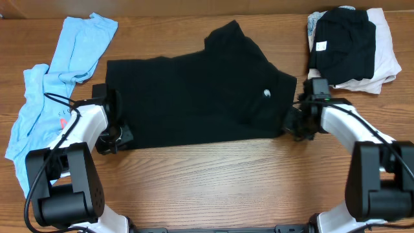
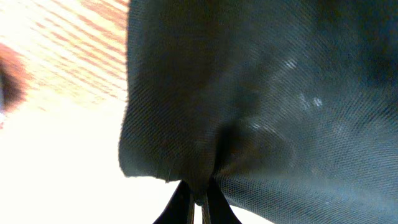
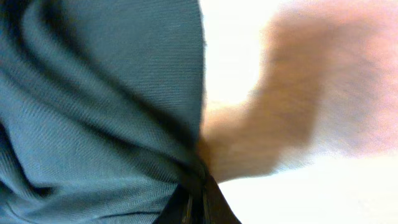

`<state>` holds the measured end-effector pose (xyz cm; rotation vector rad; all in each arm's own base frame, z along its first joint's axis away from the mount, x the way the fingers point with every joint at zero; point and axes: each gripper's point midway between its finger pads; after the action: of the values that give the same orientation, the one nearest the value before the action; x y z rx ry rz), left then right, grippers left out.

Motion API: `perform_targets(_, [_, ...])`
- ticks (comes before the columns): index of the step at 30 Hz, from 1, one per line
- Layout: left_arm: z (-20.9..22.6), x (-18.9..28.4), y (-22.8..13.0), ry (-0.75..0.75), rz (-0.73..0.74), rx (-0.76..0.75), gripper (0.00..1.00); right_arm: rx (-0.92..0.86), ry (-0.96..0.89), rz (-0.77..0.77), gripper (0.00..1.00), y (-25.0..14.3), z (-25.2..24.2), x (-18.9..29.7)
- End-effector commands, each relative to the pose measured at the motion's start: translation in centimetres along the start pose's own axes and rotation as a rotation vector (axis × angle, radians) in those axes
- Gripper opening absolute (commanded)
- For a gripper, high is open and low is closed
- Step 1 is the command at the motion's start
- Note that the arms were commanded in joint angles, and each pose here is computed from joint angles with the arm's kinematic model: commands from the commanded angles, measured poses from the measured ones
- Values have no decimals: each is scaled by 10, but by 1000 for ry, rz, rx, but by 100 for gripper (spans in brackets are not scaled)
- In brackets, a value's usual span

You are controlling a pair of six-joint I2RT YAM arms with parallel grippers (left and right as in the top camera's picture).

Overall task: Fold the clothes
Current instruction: 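Release the near edge and move both grippers to the shirt's far edge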

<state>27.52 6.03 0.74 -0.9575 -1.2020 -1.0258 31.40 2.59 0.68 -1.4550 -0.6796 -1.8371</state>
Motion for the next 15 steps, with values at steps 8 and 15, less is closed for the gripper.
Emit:
perform_targets(8, [17, 12, -15, 62, 83, -29, 4, -197, -79, 20, 4, -21, -51, 62])
perform_targets(15, [18, 12, -21, 61, 109, -46, 4, -207, -99, 62, 6, -32, -56, 64])
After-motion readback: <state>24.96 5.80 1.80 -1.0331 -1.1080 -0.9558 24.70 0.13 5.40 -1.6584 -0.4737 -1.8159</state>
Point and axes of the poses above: each gripper's point midway between its finger pads, its own x axis back along the fingers, its own z axis along the line the jaws close on, y = z × x, and after that the axes turned 12 degrees about -x, right-handed
